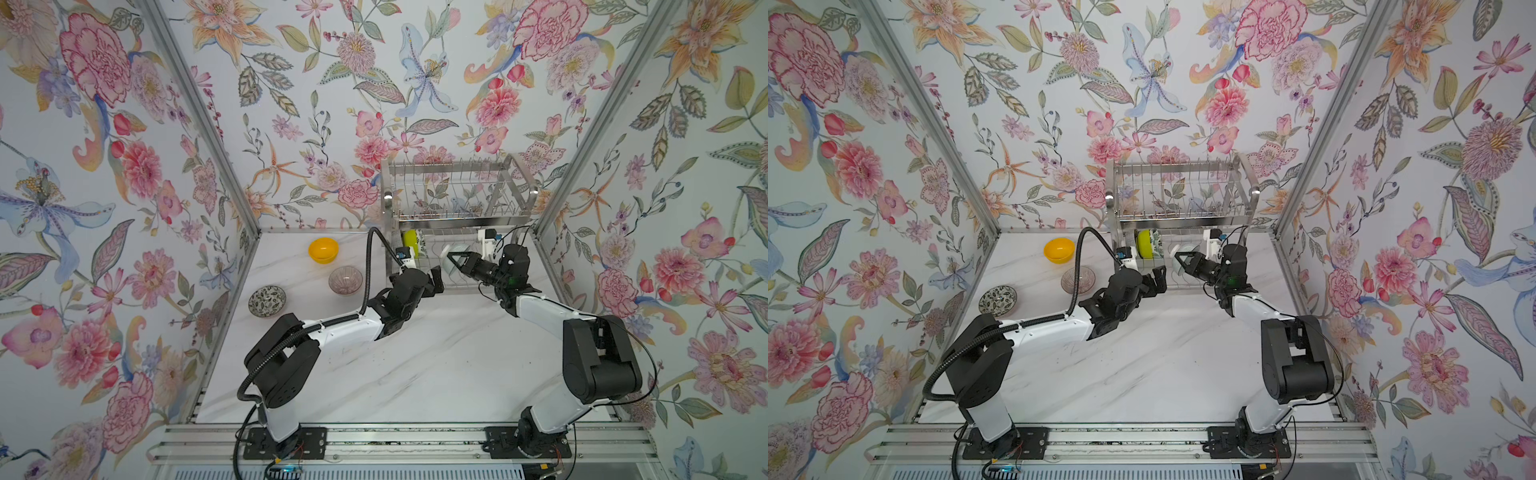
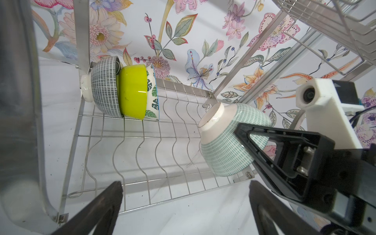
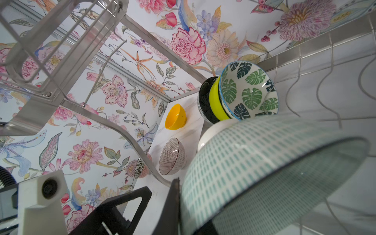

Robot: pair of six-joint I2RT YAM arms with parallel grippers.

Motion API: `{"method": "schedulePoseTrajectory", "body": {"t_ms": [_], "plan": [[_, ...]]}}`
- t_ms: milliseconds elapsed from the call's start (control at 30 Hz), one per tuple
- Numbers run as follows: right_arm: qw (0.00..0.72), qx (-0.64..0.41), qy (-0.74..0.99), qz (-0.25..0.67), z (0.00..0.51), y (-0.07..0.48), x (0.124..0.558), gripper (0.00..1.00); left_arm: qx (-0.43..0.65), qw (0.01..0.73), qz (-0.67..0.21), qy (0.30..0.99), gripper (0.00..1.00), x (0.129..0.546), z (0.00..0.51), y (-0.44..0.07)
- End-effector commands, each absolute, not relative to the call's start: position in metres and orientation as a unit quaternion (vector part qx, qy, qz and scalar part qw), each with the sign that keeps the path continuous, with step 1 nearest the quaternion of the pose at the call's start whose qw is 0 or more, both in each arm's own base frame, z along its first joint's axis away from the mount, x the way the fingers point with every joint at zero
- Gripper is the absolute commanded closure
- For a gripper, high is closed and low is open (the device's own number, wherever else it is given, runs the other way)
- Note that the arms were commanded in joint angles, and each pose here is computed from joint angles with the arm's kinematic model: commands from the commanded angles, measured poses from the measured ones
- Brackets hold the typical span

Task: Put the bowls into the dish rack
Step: 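Lower the mint bowl edgewise into the rack beside the leaf-print bowl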

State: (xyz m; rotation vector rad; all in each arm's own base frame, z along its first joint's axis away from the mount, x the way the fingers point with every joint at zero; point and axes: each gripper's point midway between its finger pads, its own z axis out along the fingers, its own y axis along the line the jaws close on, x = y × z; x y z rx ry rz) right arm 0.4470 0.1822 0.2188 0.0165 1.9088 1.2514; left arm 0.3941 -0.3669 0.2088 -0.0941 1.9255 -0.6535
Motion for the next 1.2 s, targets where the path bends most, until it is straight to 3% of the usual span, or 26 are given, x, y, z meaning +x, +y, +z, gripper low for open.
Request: {"method": "schedulePoseTrajectory", "body": {"t_ms": [0, 1167], "plan": [[0.471, -0.050, 0.723, 0.503, 0.253, 0.186, 0.461, 1.00, -0.064, 0.527, -0.263, 0.805, 0.01, 0.404, 0.208, -0.363], [0.434, -0.084, 0.719, 0.536, 0.200, 0.218, 0.570, 1.00, -0.071, 0.522, -0.260, 0.809, 0.01, 0.427, 0.188, -0.351]]}}
